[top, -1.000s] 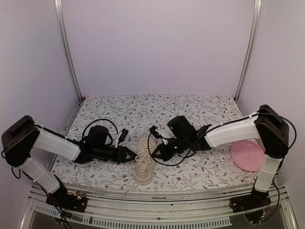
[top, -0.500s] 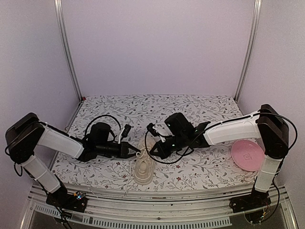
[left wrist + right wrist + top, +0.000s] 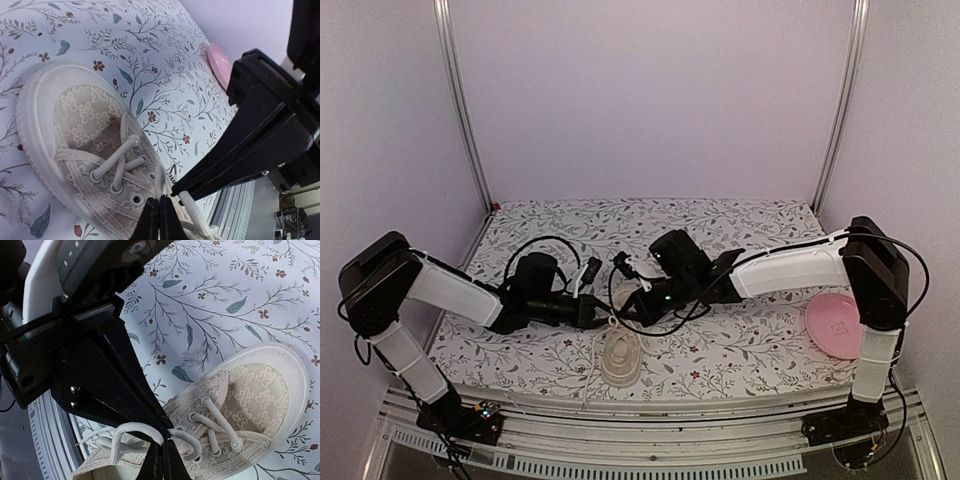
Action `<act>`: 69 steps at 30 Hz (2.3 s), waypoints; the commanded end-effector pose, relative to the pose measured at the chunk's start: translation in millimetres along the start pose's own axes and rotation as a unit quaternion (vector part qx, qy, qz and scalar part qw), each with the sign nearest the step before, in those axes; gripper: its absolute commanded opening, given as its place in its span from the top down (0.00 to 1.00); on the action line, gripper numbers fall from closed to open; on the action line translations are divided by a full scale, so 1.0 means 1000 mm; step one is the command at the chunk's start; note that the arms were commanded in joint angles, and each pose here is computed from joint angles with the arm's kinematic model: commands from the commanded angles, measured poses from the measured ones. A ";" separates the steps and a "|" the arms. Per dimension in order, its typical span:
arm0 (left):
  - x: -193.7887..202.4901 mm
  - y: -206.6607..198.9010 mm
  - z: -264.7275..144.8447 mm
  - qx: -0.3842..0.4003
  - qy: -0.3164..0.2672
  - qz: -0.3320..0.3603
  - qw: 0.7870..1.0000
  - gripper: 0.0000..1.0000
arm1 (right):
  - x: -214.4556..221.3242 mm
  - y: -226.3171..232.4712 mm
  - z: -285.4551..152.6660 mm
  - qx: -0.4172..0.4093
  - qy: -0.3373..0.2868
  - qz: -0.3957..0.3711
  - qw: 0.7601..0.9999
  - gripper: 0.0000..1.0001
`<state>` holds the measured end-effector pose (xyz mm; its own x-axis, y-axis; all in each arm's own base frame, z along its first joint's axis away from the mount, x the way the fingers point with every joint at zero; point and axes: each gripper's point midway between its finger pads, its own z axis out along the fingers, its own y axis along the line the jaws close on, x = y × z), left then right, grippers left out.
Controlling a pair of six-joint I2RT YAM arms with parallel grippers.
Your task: Tie the shoes
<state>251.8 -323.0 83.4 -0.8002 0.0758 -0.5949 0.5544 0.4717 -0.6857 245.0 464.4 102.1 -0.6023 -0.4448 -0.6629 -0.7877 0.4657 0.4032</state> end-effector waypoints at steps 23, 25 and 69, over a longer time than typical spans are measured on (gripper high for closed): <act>-0.006 -0.007 -0.013 0.011 -0.026 0.015 0.999 1.00 | 0.039 -0.003 0.024 0.019 0.059 0.016 0.998 0.98; -0.004 -0.002 -0.014 0.001 -0.022 0.009 1.000 0.90 | 0.038 -0.003 0.023 0.020 0.058 0.017 0.998 0.98; -0.003 0.016 -0.006 0.074 0.023 -0.028 0.997 0.71 | 0.042 -0.005 0.024 0.021 0.063 0.013 0.998 0.98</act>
<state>259.2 -303.5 60.1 -0.8636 0.1041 -0.4934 0.4892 0.4099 -0.7698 230.7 464.6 70.4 -0.6260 -0.4994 -0.5990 -0.7736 0.4948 0.3959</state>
